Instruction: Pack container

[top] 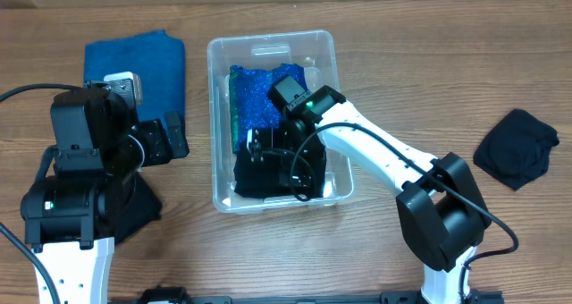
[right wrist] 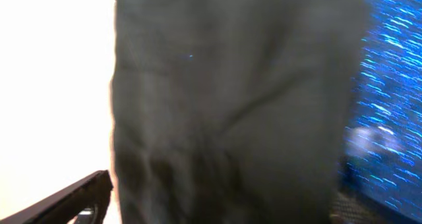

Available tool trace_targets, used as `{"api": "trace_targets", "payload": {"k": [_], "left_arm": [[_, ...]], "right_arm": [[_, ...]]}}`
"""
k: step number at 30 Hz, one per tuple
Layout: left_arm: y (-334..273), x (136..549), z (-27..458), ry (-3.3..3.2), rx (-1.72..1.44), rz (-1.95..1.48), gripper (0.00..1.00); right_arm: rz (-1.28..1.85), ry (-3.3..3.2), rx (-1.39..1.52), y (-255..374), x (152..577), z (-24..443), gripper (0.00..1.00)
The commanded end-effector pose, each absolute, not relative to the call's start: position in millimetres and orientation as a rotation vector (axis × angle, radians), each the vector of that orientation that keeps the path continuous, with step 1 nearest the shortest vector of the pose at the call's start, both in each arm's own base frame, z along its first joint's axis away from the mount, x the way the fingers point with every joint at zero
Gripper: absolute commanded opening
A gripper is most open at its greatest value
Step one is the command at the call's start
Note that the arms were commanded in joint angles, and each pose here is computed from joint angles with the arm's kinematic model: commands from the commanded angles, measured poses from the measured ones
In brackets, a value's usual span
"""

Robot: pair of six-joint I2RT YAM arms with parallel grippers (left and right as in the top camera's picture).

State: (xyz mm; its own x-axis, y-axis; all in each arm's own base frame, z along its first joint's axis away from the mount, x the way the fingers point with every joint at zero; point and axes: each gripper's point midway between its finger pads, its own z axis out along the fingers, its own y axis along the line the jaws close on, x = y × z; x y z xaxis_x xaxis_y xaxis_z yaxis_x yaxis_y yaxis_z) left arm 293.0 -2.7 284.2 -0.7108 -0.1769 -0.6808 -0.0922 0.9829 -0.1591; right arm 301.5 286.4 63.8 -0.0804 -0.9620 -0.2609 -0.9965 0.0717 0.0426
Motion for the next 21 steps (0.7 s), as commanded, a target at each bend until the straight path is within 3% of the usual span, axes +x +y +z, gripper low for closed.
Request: {"api": "trace_targets", "payload": {"k": [1, 7, 12, 15, 21], "left_arm": [[-2, 295, 292, 2.347, -0.164, -0.129, 1.0], [-2, 295, 292, 2.347, -0.164, -0.129, 1.0], [-2, 295, 292, 2.348, -0.163, -0.129, 1.0], [-2, 294, 291, 2.351, -0.164, -0.129, 1.0], [-2, 293, 290, 2.358, -0.164, -0.129, 1.0]], "right_arm": [[0.01, 2.358, -1.55, 277, 354, 104, 1.0], [-0.047, 2.295, -0.96, 252, 400, 218, 1.0], [0.064, 2.353, -0.146, 128, 419, 293, 1.0], [0.142, 2.401, 0.241, 21, 415, 296, 1.0], [0.197, 2.404, 0.752, -131, 381, 261, 1.0]]}}
